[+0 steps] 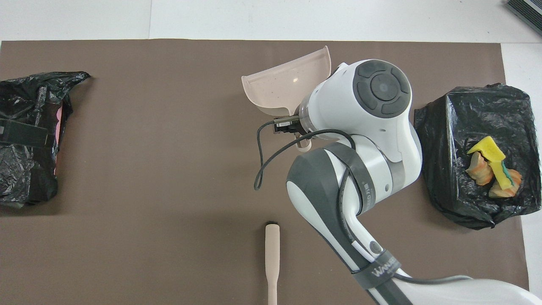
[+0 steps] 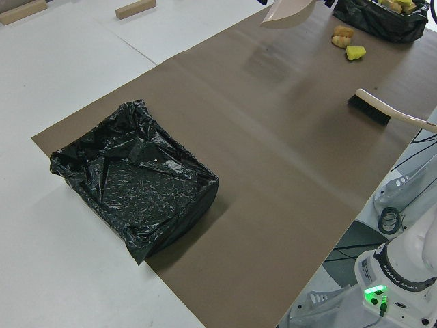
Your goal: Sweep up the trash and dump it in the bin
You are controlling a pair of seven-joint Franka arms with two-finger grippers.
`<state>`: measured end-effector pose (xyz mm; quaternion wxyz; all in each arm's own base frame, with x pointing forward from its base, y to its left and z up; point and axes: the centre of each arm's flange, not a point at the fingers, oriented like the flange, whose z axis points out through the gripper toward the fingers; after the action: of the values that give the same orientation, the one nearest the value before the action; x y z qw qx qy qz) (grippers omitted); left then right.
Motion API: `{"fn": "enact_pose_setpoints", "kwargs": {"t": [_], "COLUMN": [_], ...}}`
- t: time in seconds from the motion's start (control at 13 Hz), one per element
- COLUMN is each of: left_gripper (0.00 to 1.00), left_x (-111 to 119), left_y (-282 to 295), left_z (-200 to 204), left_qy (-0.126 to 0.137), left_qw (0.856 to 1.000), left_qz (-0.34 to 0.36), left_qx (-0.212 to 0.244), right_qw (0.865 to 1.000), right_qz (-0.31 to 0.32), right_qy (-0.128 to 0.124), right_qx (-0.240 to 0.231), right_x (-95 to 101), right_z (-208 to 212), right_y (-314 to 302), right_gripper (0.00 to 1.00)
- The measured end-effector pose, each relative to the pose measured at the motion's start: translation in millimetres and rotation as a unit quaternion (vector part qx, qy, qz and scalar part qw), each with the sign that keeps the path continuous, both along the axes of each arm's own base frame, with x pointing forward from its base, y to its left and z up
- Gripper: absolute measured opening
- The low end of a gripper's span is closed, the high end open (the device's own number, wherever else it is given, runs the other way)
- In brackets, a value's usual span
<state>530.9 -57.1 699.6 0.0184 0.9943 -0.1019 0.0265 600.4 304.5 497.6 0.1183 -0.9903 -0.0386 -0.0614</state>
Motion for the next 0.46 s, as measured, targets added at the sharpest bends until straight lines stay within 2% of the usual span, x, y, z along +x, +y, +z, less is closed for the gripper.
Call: {"fn": "enact_pose_setpoints", "kwargs": {"t": [0.15, 0.31, 0.46], "left_gripper": [1.0, 1.0, 1.0], "left_x": [0.0, 0.0, 0.0], "left_y": [0.0, 0.0, 0.0], "left_z": [0.0, 0.0, -0.1], "left_qy": [0.0, 0.0, 0.0], "left_qw": [1.0, 1.0, 1.0], "left_qz": [0.0, 0.0, 0.0], "left_qx": [0.0, 0.0, 0.0], "right_qw": [1.0, 0.999, 0.999], "right_qz": [-0.012, -0.027, -0.04], "right_qy": [0.003, -0.014, -0.005], "right_qx": [0.02, 0.027, 0.024], "right_x": [1.5, 2.7, -1.9], "right_z": [-13.2, -46.3, -81.8], "right_y": [1.4, 4.4, 15.2], "right_gripper": [0.08, 0.08, 0.08]}}
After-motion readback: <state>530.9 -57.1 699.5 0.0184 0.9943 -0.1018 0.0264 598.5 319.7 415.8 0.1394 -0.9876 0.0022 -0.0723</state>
